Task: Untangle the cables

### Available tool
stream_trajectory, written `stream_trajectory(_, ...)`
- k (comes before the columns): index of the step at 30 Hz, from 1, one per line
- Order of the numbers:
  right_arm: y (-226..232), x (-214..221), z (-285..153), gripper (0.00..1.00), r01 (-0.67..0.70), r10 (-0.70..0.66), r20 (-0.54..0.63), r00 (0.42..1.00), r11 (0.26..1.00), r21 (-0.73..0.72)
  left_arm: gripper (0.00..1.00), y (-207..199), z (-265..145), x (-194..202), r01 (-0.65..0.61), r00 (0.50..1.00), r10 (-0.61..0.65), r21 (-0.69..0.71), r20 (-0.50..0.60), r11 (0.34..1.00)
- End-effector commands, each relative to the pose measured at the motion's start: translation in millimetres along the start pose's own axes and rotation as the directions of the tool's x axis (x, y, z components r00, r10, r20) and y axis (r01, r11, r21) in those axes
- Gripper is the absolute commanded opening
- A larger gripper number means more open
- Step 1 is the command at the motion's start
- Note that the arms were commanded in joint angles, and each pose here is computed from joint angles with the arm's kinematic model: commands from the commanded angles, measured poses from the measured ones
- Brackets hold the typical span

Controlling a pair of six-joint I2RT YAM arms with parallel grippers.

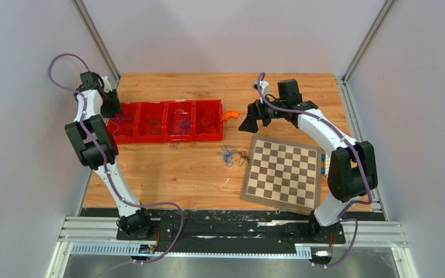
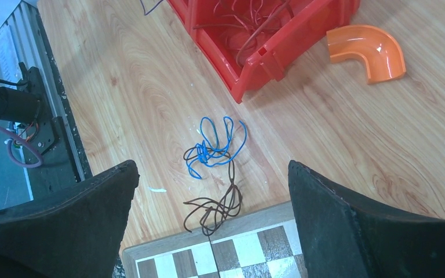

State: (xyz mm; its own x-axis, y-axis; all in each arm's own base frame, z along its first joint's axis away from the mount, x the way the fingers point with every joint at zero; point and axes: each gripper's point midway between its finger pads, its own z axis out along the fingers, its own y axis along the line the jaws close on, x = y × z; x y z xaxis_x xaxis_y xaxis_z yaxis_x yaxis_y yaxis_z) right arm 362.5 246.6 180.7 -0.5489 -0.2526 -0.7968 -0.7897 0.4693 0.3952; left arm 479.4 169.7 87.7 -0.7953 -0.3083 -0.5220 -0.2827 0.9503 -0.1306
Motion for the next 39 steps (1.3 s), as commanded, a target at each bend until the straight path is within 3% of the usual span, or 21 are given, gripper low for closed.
stream_trajectory(1, 7.3, -18.3, -3.4, 0.99, 0.036, -0.035, 0.038, 0.999, 0.999, -0.032, 0.57, -8.1, -61.2, -34.6, -0.031, 0.989, 0.030, 0.003, 0.143, 1.000)
stream_trajectory(9, -6.0, 4.6, 1.9, 0.99, 0.084, -0.084, -0.043, 0.996, 0.996, 0.004, 0.98, -25.2, -125.0, -65.8, -0.086, 0.953, 0.073, 0.030, 0.295, 0.996)
stream_trajectory(14, -16.7, 38.1, 17.5, 0.93, 0.145, -0.137, -0.191, 0.972, 0.989, 0.028, 1.00, -48.5, -160.0, -81.3, -0.217, 0.901, 0.163, 0.090, 0.402, 0.972)
stream_trajectory(21, -10.5, 80.1, 43.1, 0.81, 0.246, -0.244, -0.342, 0.907, 0.968, -0.040, 1.00, -82.2, -200.6, -80.5, -0.298, 0.853, 0.161, 0.209, 0.496, 0.931)
stream_trajectory(25, -2.1, 91.5, 54.5, 0.80, 0.231, -0.251, -0.352, 0.901, 0.968, -0.100, 1.00, -92.8, -214.8, -73.1, -0.354, 0.820, 0.183, 0.230, 0.542, 0.906)
stream_trajectory(31, -7.9, 84.0, 94.9, 0.77, 0.193, -0.218, -0.343, 0.914, 0.975, -0.107, 1.00, -99.7, -218.7, -61.2, -0.350, 0.829, 0.162, 0.270, 0.535, 0.897)
stream_trajectory(39, -9.2, 104.4, 106.7, 0.53, 0.152, -0.198, -0.370, 0.908, 0.977, -0.149, 1.00, -90.6, -225.2, -55.0, -0.350, 0.826, 0.196, 0.208, 0.528, 0.913)
